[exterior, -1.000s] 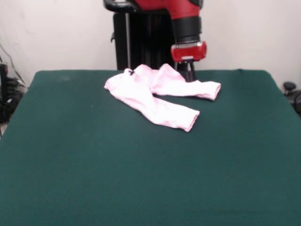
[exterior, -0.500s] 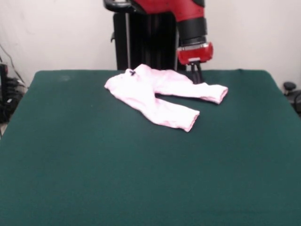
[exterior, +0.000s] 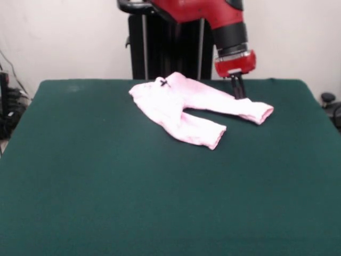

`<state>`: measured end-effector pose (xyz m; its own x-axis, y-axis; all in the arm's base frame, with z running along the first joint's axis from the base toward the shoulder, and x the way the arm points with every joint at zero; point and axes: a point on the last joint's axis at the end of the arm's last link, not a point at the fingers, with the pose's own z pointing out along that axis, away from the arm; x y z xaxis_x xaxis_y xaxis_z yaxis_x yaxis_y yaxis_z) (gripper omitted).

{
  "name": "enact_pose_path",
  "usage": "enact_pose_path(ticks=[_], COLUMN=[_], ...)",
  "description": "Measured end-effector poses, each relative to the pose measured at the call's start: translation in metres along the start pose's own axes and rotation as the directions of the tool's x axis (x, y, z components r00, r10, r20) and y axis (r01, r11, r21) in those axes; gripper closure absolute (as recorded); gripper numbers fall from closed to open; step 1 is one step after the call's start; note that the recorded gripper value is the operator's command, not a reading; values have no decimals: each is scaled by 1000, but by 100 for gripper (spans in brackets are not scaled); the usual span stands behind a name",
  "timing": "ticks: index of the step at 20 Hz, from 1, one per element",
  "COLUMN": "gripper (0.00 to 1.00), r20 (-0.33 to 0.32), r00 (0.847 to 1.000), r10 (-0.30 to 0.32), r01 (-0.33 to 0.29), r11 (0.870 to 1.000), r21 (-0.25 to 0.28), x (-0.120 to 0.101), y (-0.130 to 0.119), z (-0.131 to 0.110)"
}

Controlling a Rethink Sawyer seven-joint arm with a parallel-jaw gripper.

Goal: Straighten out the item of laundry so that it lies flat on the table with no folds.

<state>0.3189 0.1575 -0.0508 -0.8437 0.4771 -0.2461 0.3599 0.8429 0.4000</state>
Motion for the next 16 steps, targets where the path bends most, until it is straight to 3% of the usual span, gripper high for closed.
enact_pose_path(ticks=[6, 10, 12, 14, 16], gripper=[100, 100, 100, 100, 100], r20=[4, 10, 13, 8, 2], r00=[1000, 1000, 1000, 1000, 1000], r10=[10, 22, 24, 25, 29], r01=[-10, -22, -25, -26, -28], r11=[1000, 999, 996, 984, 974], r21=[-3, 38, 86, 177, 223], x=[1, 1, 1, 0, -2], y=[9, 15, 21, 33, 38], z=[5, 7, 7, 10, 11])
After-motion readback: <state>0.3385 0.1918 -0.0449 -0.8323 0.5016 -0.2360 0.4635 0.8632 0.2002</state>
